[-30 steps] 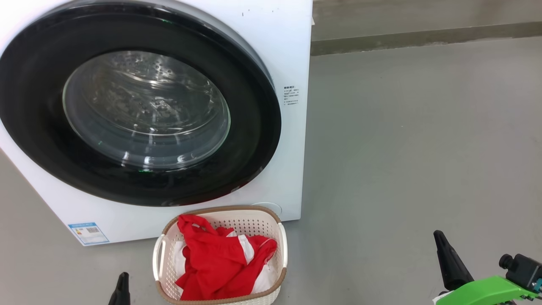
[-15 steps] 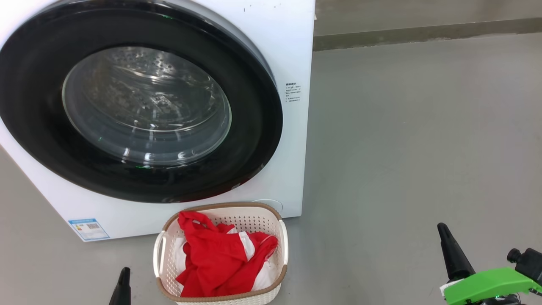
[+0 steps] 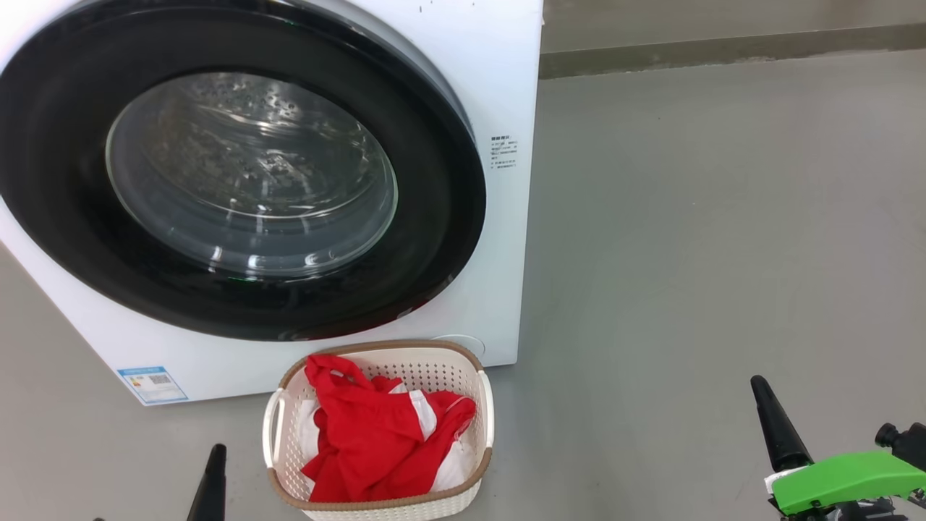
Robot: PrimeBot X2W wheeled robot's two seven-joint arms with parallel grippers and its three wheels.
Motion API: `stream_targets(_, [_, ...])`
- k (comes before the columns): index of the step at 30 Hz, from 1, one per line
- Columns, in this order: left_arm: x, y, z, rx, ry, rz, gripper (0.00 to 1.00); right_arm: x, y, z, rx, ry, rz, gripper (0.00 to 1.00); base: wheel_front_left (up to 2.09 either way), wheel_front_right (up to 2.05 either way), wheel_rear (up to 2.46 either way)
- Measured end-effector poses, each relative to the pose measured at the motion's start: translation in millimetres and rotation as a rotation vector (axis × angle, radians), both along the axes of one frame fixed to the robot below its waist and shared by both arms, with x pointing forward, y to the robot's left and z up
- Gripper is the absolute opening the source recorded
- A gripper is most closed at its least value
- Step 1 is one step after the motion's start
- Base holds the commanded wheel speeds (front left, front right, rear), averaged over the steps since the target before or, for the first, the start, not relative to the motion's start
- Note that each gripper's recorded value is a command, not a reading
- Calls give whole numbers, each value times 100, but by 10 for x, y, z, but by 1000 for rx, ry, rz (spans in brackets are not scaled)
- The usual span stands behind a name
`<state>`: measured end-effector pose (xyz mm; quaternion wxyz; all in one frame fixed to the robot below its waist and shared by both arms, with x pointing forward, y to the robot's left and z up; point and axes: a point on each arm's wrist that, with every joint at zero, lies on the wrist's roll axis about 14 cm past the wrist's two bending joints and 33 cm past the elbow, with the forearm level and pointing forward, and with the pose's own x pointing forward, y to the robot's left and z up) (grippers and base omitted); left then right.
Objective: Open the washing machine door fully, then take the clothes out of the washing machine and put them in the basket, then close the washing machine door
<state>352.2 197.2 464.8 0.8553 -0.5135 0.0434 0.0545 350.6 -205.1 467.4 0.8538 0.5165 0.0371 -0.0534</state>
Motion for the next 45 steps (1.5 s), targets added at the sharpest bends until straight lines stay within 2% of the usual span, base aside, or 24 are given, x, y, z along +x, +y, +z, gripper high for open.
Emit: stream_targets(45, [253, -87, 180, -490, -61, -15, 0, 233, 2, 116, 468, -51, -17, 0, 0, 0, 0])
